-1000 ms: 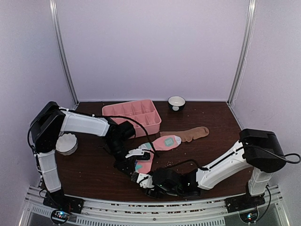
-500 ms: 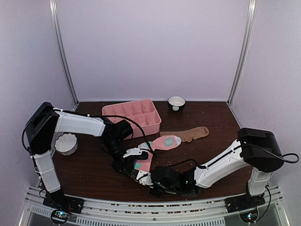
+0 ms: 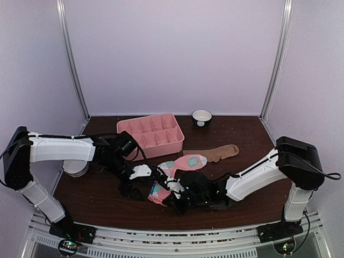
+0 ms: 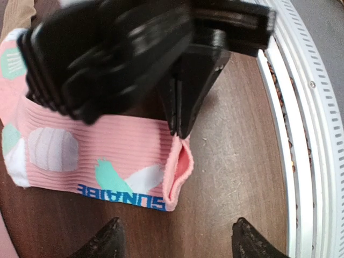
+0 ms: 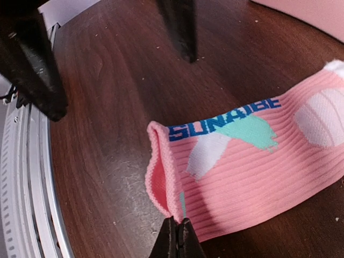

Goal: Roll the socks
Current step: Roll the sock at the center of the board.

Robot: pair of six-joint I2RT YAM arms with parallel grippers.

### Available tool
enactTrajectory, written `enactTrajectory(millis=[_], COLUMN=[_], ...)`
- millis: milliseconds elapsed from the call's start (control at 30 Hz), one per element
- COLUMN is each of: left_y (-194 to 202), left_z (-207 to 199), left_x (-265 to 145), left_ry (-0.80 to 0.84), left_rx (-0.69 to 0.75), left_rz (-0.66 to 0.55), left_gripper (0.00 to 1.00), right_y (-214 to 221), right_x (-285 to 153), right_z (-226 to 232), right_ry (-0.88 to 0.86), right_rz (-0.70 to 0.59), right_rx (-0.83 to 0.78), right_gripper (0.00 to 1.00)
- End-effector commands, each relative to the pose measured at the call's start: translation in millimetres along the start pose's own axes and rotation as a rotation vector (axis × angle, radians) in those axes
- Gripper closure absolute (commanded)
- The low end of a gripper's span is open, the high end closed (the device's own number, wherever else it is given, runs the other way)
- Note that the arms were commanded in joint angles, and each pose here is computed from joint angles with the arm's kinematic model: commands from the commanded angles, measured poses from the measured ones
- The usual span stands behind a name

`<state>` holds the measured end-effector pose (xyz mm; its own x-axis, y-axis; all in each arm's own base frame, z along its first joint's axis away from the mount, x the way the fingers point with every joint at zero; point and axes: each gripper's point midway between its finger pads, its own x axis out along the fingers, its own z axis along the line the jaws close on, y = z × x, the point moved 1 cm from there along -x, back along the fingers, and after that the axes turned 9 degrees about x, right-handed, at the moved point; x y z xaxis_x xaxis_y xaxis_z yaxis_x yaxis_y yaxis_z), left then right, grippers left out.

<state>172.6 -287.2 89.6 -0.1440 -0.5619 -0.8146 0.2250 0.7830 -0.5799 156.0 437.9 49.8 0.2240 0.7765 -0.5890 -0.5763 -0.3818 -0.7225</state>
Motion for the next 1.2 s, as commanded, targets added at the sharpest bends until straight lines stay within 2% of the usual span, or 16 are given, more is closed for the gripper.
enactTrajectory(millis=[0, 100, 200, 533, 833, 900, 1067, 1167], left_y=[-12.1, -12.0, -10.5, -3.0, -11.8, -17.5, -31.0, -22.1], left_z=[13.6, 8.9, 5.9, -8.7, -4.4, 6.5, 34.4, 53.5], left_x=[-11.0, -7.4, 0.6, 28.5, 36.8, 30.7, -5.7, -12.3], left_ry=[-0.11, -0.113, -0.112, -0.152, -0.168, -0.196, -0.195, -0.218], left_rx=[0.094, 0.125, 0.162, 0.381, 0.454, 0.416, 0.196, 0.095], left_rz=[-0.053, -0.047, -0.015, 0.121, 0.175, 0.185, 0.015, -0.002], left_gripper=[0.33, 0.35, 0.36, 0.42, 0.45, 0.45, 0.46, 0.48], right_y=[10.9, 21.1, 23.4, 16.1, -5.1, -7.1, -0.4, 13.1], right_x=[11.3, 20.8, 23.0, 21.6, 18.8, 15.9, 3.1, -7.3], right_z=[-5.2, -16.9, -19.4, -17.1, -4.4, -2.4, -3.5, -5.3], right_ry=[-0.11, -0.092, -0.088, -0.11, -0.183, -0.193, -0.194, -0.18], right_rz=[0.102, 0.217, 0.245, 0.263, 0.214, 0.202, 0.179, 0.173], right_rx=[0.239, 0.329, 0.36, 0.465, 0.469, 0.463, 0.455, 0.457], right_gripper=[1.0, 1.0, 1.0, 1.0, 1.0, 1.0, 1.0, 1.0])
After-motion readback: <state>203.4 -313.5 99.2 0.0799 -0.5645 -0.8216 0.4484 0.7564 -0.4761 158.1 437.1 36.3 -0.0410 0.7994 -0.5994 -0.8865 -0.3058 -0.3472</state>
